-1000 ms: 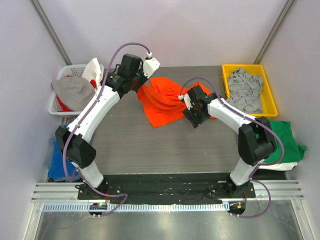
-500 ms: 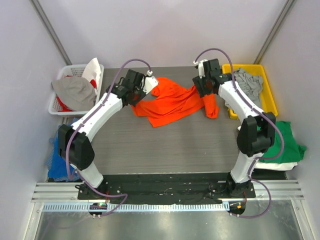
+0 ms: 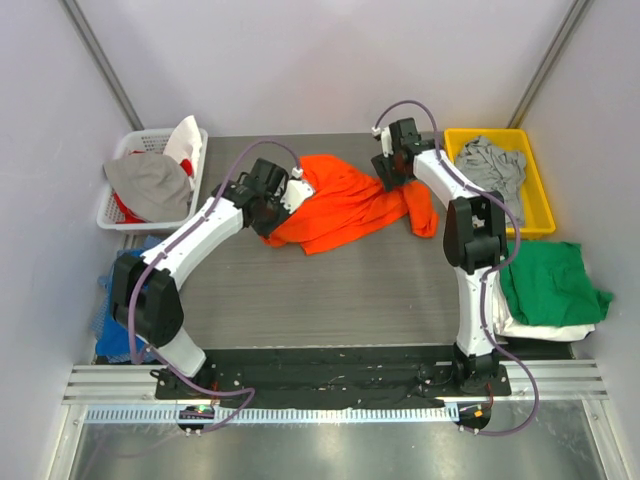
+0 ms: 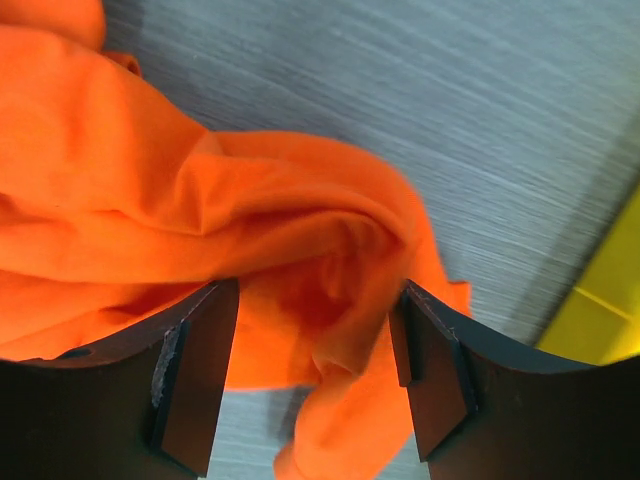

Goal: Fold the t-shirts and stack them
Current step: Flatten the tshirt out

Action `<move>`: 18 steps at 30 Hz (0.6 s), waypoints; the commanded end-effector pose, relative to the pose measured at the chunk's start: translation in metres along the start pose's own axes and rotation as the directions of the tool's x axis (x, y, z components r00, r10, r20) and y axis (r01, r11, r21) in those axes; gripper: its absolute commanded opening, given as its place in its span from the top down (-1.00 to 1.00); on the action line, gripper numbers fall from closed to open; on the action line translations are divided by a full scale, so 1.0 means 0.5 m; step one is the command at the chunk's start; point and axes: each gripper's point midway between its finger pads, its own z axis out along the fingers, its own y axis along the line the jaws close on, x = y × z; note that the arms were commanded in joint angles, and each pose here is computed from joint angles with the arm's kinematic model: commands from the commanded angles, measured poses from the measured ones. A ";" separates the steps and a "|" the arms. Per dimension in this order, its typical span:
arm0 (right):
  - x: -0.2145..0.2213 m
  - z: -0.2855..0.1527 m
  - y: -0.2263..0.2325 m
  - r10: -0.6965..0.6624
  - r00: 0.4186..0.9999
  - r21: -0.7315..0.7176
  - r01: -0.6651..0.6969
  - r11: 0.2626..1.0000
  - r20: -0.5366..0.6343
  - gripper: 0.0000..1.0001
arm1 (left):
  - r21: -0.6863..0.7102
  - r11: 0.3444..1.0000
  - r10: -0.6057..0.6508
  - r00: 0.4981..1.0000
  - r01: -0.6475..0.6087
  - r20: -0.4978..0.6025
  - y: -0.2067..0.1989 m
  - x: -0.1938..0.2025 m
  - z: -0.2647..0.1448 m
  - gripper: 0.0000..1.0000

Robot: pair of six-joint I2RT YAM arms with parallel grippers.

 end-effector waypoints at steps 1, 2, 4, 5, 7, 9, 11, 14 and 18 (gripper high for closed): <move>-0.012 0.013 0.009 -0.010 1.000 -0.023 0.011 1.000 0.021 -0.36 | 0.072 0.997 0.002 1.000 -0.002 0.003 -0.035 0.020 -0.029 1.00; 0.001 0.023 0.014 -0.021 1.000 -0.029 0.021 0.999 0.004 -0.35 | 0.081 0.997 0.005 1.000 -0.005 -0.006 -0.039 0.027 -0.032 1.00; 0.035 0.036 0.022 -0.029 0.999 -0.039 0.028 0.999 -0.034 -0.34 | 0.090 0.996 0.007 1.000 -0.006 -0.007 -0.047 0.037 -0.039 1.00; 0.041 0.032 0.023 -0.030 0.999 -0.043 0.028 0.999 -0.036 -0.33 | 0.096 0.995 0.007 1.000 -0.006 -0.010 -0.051 0.043 -0.043 1.00; 0.080 0.035 0.036 -0.039 0.996 -0.064 0.034 0.997 -0.076 -0.32 | 0.113 0.994 0.012 1.000 -0.010 -0.017 -0.060 0.053 -0.048 1.00; 0.090 0.015 0.043 -0.039 0.997 -0.082 0.033 0.996 -0.073 -0.31 | 0.117 0.993 0.017 1.000 -0.016 -0.013 -0.064 0.059 -0.057 1.00; 0.131 0.006 0.060 -0.048 0.993 -0.114 0.035 0.993 -0.111 -0.31 | 0.112 0.993 0.023 1.000 -0.022 -0.006 -0.063 0.062 -0.071 1.00; 0.180 -0.030 0.072 -0.085 0.983 -0.138 0.063 0.989 -0.161 -0.31 | 0.117 0.993 0.030 1.000 -0.030 0.004 -0.068 0.065 -0.090 1.00; 0.232 -0.082 0.088 -0.139 0.970 -0.166 0.106 0.980 -0.201 -0.31 | 0.121 0.992 0.022 1.000 -0.023 0.014 -0.074 0.074 -0.106 1.00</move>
